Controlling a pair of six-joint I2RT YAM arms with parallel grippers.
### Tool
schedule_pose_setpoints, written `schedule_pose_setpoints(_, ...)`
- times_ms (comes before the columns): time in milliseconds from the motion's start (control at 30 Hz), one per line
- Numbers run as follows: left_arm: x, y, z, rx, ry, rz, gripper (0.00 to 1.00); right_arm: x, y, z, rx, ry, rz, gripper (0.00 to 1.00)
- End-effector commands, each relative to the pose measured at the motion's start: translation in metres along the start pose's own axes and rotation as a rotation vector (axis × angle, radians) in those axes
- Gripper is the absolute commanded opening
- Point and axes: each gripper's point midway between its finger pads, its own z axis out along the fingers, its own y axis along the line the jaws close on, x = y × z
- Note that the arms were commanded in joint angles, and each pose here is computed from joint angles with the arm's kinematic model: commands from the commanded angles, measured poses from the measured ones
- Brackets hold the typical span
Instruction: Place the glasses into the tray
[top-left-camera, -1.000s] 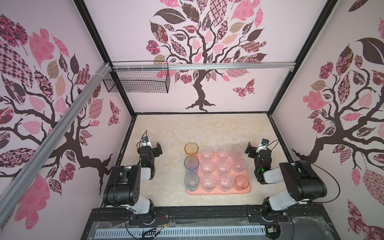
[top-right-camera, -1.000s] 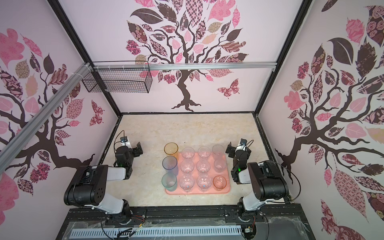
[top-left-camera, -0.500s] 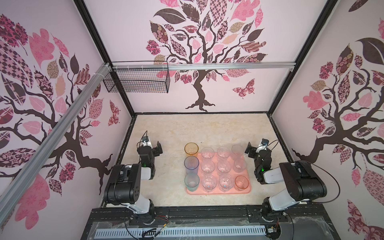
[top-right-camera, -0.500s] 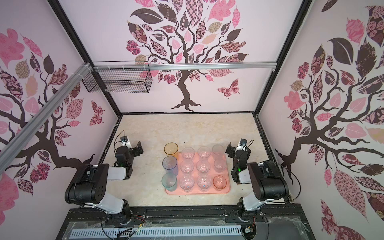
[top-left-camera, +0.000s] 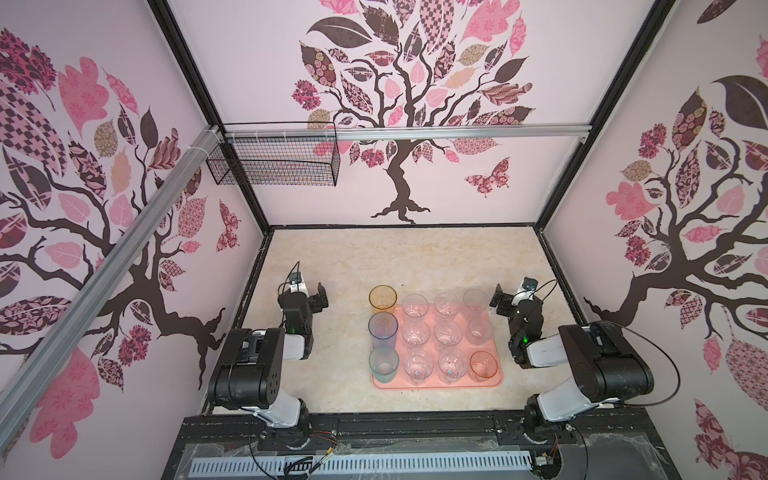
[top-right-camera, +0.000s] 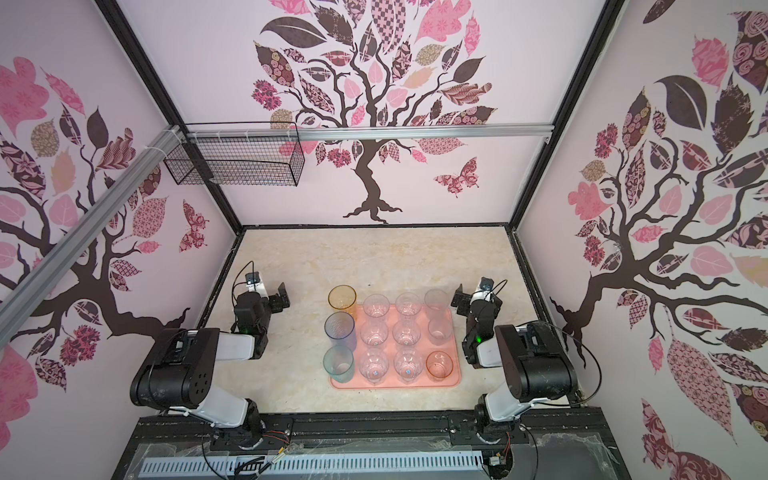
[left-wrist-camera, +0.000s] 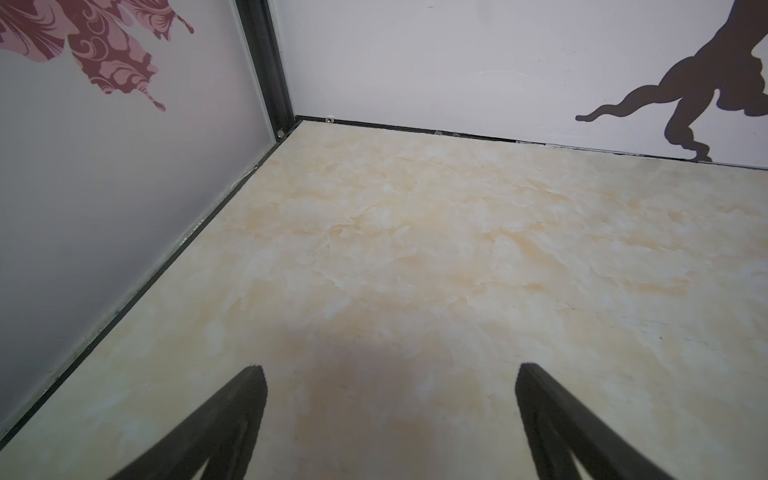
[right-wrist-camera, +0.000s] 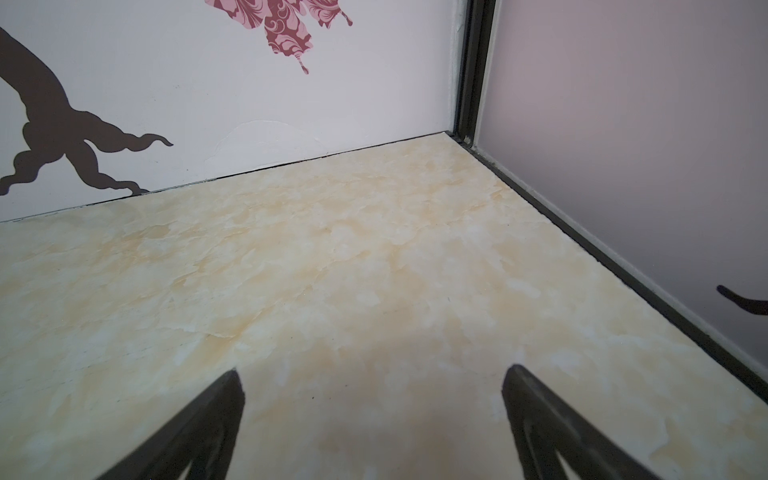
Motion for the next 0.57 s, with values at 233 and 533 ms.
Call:
schedule_pose_setpoints(233,-0.0021,0.0029,0.0006,-0.019,-0.004,0.014,0.98,-0.0101,0.0015,0.0036,0.002,-0.024,0.001,1.00)
schedule_pose_setpoints(533,-0.0017,-0.0009,-0.0001,-0.008,-0.005,0.030,0.98,-0.0102,0.0016,0.0034,0.001,-0.024,0.001,1.00)
